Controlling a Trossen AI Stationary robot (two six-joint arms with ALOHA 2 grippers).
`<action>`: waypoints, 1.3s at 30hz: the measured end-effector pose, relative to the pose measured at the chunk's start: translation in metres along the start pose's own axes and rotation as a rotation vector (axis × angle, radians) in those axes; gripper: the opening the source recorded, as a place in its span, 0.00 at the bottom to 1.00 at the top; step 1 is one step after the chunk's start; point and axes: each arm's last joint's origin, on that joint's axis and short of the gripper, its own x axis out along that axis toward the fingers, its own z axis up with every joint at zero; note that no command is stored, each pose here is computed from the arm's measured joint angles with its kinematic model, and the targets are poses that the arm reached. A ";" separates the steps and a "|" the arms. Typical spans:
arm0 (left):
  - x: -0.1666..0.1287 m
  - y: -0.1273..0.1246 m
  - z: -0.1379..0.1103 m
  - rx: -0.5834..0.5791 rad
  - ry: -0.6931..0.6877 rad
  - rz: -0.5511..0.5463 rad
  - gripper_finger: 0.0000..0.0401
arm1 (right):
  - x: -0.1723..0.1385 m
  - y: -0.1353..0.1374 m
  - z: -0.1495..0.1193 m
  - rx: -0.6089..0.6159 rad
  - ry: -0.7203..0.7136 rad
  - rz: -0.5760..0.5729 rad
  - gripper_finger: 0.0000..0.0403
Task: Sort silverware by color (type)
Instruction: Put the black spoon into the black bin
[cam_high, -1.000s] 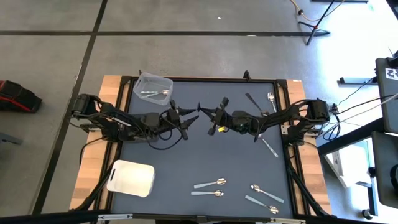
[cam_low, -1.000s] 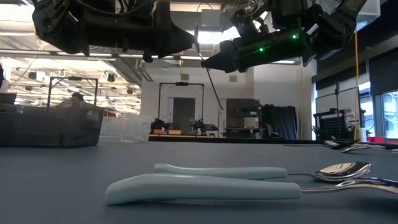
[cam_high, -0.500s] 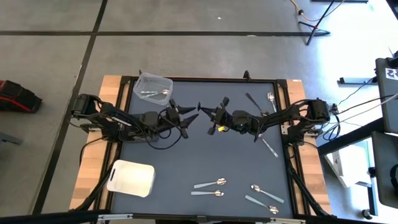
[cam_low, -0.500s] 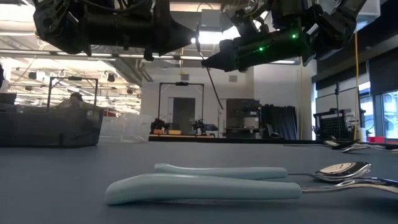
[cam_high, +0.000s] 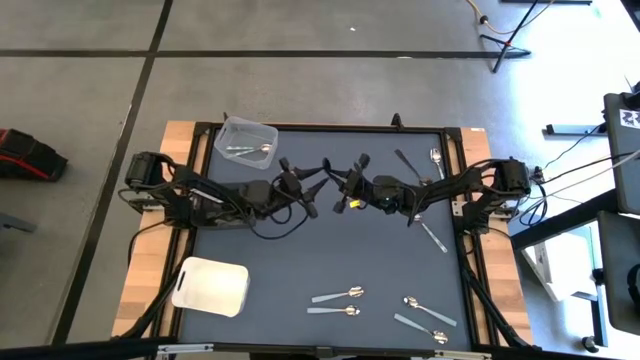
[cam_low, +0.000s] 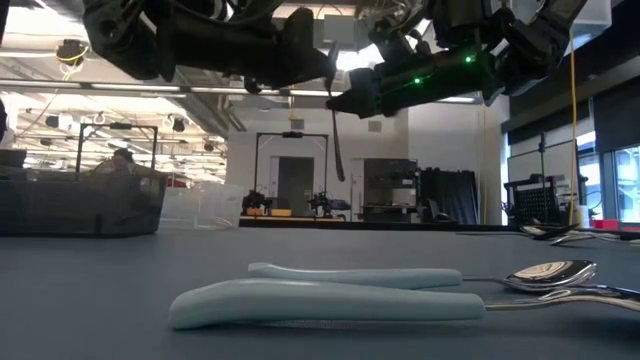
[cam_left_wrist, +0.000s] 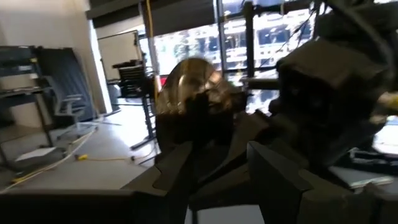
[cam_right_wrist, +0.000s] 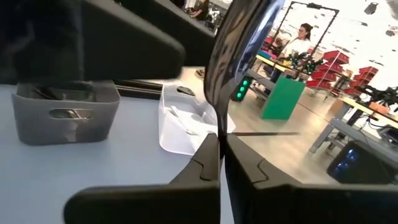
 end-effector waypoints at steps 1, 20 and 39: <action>0.000 0.000 0.000 0.006 0.003 0.010 0.37 | 0.000 0.000 0.000 0.000 -0.001 0.001 0.00; -0.058 -0.028 0.025 0.337 0.214 0.061 0.37 | -0.001 0.006 0.000 -0.004 -0.037 0.163 0.00; -0.165 0.010 0.038 0.196 0.620 -0.131 0.37 | 0.067 0.028 0.053 0.026 -0.103 0.428 0.00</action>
